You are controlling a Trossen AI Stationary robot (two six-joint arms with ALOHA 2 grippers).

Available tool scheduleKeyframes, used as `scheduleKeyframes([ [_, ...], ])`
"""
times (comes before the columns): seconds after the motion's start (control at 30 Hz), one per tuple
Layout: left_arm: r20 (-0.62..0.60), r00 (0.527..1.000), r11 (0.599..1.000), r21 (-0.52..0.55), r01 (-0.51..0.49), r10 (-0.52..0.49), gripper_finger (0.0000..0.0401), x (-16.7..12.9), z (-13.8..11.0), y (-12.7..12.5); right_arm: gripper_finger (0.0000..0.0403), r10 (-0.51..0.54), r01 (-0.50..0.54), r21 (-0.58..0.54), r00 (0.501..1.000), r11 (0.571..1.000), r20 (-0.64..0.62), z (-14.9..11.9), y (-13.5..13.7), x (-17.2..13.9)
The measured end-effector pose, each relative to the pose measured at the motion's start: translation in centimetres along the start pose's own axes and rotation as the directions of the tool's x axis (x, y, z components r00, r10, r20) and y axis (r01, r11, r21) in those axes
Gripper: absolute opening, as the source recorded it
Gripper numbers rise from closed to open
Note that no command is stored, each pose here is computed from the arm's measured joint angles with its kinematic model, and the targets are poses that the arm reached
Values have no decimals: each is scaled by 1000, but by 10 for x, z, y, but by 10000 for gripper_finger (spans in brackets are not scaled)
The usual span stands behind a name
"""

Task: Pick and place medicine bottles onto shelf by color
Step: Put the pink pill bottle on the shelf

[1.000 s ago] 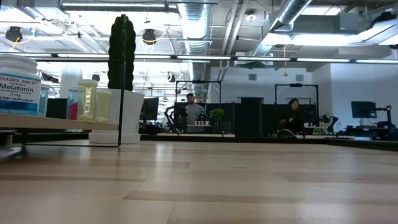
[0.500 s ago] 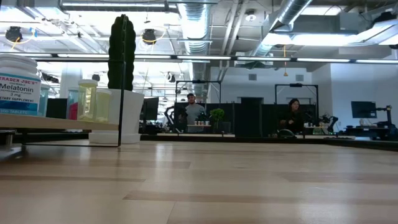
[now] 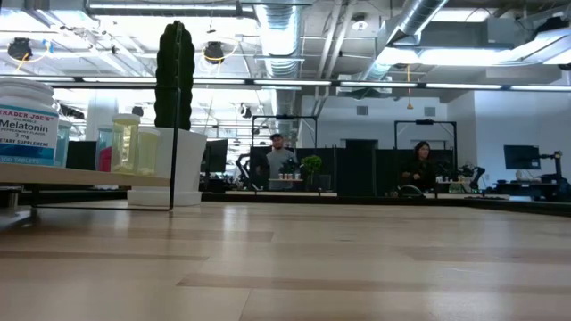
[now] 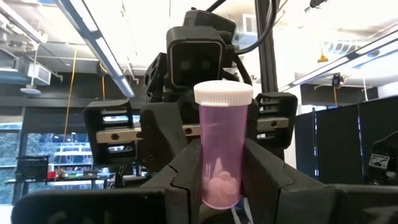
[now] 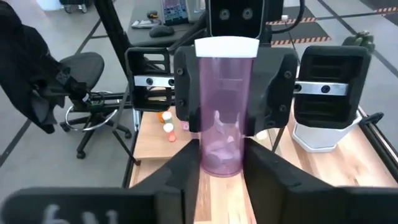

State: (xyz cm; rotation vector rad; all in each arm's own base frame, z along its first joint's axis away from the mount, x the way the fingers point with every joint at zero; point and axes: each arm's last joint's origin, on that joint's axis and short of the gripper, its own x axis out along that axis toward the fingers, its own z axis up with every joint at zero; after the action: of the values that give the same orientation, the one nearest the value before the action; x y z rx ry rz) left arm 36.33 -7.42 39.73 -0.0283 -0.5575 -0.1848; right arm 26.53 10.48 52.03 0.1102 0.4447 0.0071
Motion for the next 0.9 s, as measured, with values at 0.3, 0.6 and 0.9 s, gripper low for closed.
scheduleKeyframes([
  [0.3, 1, 1000, 1000, 0, -3, 3, 75, 0, 0, 0, 94, 1, -1, 0, 1000, 1000, 4, 0, 0, -1],
  [0.6, -27, 1000, 997, -75, -6, 4, 124, 0, -2, 0, 97, -8, 8, 3, 999, 1000, -36, -4, -3, -4],
  [0.9, -365, 931, 972, -221, -77, -10, 198, -7, -34, -1, 97, -36, 65, 88, 953, 994, -301, -29, -11, -14],
])
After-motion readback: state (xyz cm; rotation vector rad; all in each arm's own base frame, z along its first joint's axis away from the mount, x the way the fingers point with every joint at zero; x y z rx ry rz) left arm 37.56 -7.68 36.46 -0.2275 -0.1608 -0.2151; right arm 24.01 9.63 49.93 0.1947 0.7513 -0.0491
